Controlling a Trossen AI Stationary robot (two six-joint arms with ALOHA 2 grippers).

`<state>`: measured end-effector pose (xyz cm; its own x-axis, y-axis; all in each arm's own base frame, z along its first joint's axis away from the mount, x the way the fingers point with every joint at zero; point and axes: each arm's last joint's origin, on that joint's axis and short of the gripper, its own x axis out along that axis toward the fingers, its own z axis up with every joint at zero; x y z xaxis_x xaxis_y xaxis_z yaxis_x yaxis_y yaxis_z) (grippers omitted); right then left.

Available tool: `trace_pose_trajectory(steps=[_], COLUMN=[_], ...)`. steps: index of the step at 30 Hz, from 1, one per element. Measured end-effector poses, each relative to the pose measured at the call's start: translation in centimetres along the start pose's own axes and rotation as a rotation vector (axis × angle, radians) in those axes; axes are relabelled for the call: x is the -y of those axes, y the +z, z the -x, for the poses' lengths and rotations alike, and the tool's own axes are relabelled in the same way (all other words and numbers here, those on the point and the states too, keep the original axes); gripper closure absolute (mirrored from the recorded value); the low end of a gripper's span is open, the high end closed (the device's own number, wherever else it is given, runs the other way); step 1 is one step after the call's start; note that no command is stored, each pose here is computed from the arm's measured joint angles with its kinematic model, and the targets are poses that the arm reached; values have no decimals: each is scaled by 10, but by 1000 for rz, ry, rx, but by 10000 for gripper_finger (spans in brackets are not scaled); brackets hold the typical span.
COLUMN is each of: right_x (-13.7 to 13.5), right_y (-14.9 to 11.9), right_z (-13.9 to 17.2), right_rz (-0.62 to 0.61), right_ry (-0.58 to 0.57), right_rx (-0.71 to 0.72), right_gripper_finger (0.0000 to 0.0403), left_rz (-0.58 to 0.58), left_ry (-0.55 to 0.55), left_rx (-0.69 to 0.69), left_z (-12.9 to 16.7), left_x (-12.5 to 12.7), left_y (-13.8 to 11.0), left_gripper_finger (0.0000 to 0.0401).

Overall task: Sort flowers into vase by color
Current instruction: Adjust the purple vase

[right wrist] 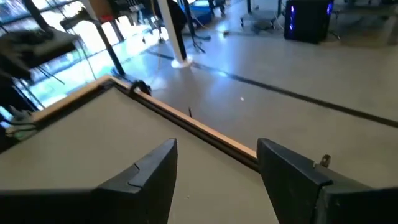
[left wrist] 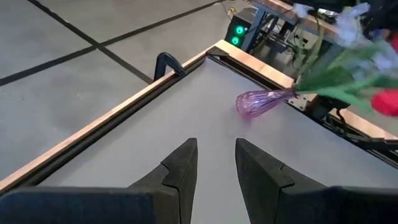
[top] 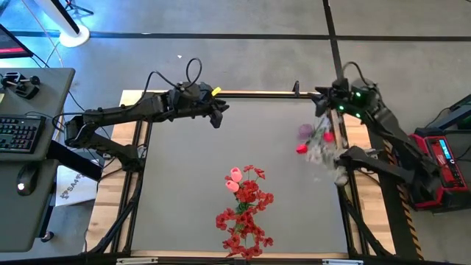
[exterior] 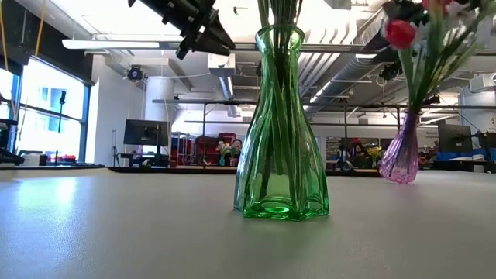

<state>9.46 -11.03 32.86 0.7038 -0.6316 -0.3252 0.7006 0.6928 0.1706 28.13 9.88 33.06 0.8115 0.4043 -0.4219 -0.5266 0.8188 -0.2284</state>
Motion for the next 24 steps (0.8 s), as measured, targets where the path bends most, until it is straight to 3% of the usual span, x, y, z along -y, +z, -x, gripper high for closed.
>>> trace_pose_trajectory(steps=[6, 12, 19, 24], right_x=[15, 17, -5, -24], right_y=[16, 35, 46, 33], right_z=[-20, -17, 12, 18], right_rz=[-21, -51, 162, 328], right_ry=[-56, 11, 280, 376], right_rx=[-28, -32, -261, -505], right_gripper_finger=[195, 195, 195, 195], left_rz=[-8, -44, -145, -196], left_ry=[24, 18, 8, 32], left_rx=[0, -4, -9, -5], left_z=[-1, -2, -2, -2], left_x=[-8, -17, -27, -35], left_y=[2, 4, 7, 9], left_gripper_finger=[302, 302, 302, 302])
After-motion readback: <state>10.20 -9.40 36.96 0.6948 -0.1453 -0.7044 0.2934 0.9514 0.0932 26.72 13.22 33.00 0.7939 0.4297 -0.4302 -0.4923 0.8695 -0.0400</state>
